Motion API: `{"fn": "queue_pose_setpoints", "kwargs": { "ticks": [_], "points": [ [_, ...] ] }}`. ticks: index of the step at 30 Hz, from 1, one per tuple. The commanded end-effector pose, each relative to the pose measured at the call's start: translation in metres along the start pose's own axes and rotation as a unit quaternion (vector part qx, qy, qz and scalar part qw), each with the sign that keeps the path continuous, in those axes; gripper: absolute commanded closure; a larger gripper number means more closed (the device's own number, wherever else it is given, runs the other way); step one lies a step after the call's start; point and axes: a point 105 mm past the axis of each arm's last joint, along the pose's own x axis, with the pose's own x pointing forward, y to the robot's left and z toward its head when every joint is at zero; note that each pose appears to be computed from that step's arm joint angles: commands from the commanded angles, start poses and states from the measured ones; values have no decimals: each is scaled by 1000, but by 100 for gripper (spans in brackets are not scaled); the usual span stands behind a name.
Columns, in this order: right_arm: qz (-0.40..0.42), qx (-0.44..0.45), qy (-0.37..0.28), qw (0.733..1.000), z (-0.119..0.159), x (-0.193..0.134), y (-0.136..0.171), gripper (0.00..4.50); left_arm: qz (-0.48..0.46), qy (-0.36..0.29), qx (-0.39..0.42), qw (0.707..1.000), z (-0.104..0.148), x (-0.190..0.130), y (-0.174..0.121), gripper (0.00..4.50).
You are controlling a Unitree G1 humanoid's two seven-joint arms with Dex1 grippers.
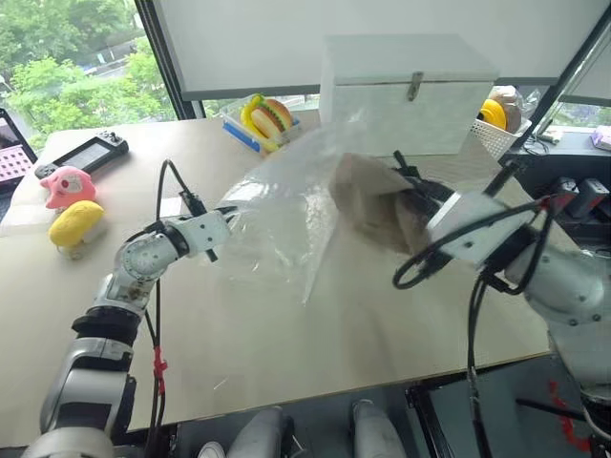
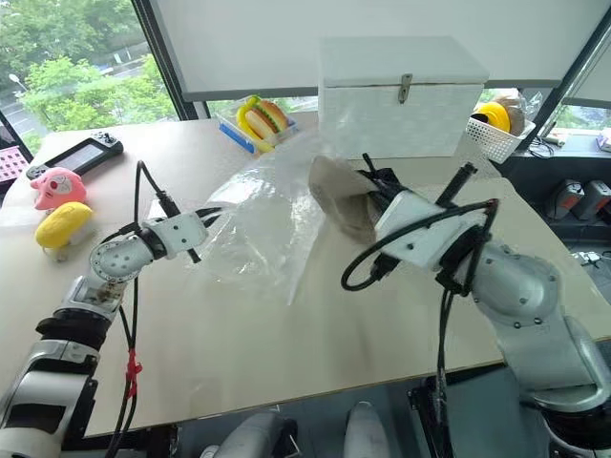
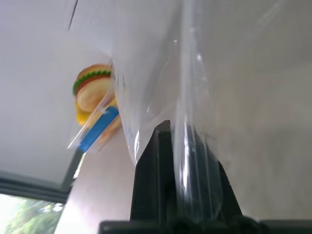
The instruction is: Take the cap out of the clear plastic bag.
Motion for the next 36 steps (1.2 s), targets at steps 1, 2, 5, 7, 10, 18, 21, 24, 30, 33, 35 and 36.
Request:
{"fn": "queue_pose_setpoints", "kwargs": {
  "ticks": [1,2,5,7,10,18,21,24,30,33,35,36],
  "points": [
    [57,-108,-21,992,1,-3,43,447,14,-5,20,1000,0,-16,-10,450],
    [74,-115,-20,990,-2,-5,55,447,11,-11,4,1000,2,-19,-16,450],
    [105,-90,-11,990,-8,-13,83,447,-9,-47,-93,994,14,-27,-37,450],
    [123,-60,-8,990,-9,-16,101,447,-33,-82,-143,986,26,-31,-51,450],
    [147,-28,-3,989,-9,-19,119,447,-65,-100,-181,976,31,-37,-63,450],
    [179,106,67,976,-30,-36,139,256,-108,-121,-219,962,32,-39,-67,311],
    [187,153,109,964,-45,-46,143,152,-136,-118,-223,958,28,-44,-78,200],
    [192,174,125,958,-51,-51,142,65,-158,-120,-224,954,27,-49,-86,116],
    [206,216,140,944,-54,-63,137,0,-192,-134,-238,943,31,-59,-90,3],
    [200,287,142,926,-52,-70,128,0,-187,-141,-266,935,37,-61,-80,3],
    [162,379,122,903,-45,-73,109,0,-145,-141,-317,927,41,-59,-62,3],
    [148,410,110,893,-42,-74,100,0,-128,-135,-343,921,41,-58,-54,3]
  ]
}}
